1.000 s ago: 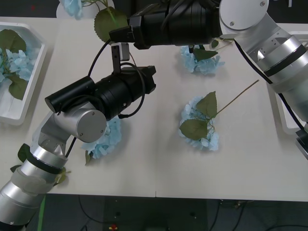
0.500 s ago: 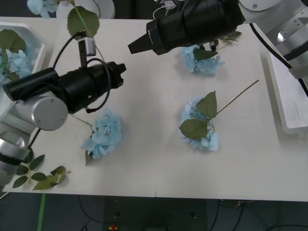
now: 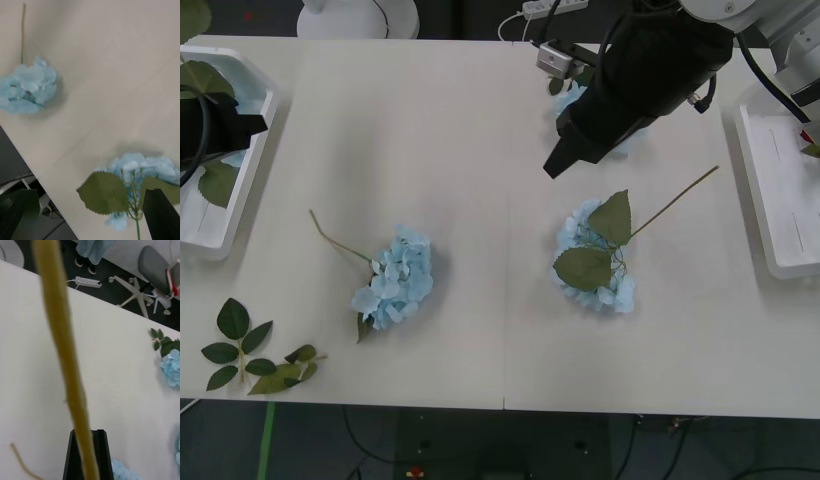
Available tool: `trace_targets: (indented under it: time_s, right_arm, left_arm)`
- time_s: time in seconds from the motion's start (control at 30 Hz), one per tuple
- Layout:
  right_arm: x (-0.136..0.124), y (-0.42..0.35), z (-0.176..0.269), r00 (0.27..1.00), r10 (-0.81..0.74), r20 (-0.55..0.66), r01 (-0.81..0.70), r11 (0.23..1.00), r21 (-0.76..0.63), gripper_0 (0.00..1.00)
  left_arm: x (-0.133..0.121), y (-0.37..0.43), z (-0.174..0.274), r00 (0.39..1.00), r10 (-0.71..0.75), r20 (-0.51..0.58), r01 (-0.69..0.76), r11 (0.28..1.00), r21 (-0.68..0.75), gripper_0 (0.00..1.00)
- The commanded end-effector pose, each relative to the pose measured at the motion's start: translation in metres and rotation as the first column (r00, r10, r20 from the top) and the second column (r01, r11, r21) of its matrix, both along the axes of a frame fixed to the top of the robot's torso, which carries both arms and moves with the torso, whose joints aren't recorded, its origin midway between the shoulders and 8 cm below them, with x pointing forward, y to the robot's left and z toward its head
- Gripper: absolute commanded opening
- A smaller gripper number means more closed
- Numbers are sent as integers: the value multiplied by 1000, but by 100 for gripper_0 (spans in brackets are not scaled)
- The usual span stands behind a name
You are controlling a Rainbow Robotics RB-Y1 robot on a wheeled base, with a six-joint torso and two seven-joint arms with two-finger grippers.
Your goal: Place the red flowers into the right box and the blue flowers into the left box. If a person shows an open palm, hand one flower to the person first, then continue sorting.
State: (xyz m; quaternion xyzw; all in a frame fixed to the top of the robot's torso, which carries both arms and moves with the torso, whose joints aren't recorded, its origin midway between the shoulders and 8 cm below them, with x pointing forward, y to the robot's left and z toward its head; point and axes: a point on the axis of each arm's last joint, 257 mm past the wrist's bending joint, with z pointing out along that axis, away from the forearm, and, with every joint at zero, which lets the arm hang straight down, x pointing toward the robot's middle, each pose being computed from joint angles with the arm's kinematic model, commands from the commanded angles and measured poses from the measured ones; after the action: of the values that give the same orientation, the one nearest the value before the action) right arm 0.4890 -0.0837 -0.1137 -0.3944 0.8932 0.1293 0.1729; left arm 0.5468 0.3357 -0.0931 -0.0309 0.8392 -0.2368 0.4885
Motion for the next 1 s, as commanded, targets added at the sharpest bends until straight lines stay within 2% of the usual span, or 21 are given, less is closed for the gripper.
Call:
trace_targets:
  time_s: [0.03, 0.27, 0.33, 0.5, 0.73, 1.0]
  right_arm:
    - [8, -42, 20, 998, -31, 55, 39, 985, -166, 81]
    - [4, -83, -11, 998, -53, 43, 66, 918, -390, 81]
    - [4, -87, -16, 998, -51, 42, 64, 908, -415, 81]
    - [-1, -108, -49, 999, -40, 33, 52, 821, -568, 81]
    - [-5, -120, -79, 998, -61, -17, 36, 759, -650, 81]
    - [-3, -118, -98, 996, -83, -46, 29, 729, -683, 81]
  left_arm:
    - [-2, 75, -4, 988, 139, -63, -137, 990, 33, 0]
    - [3, 158, -18, 950, 294, -105, -284, 954, 99, 0]
    - [3, 168, -20, 944, 312, -105, -301, 947, 113, 0]
    - [4, 214, -29, 908, 402, -117, -379, 908, 179, 0]
    - [8, 237, -53, 890, 441, -113, -402, 878, 259, 0]
    - [7, 241, -58, 893, 439, -103, -392, 868, 304, 0]
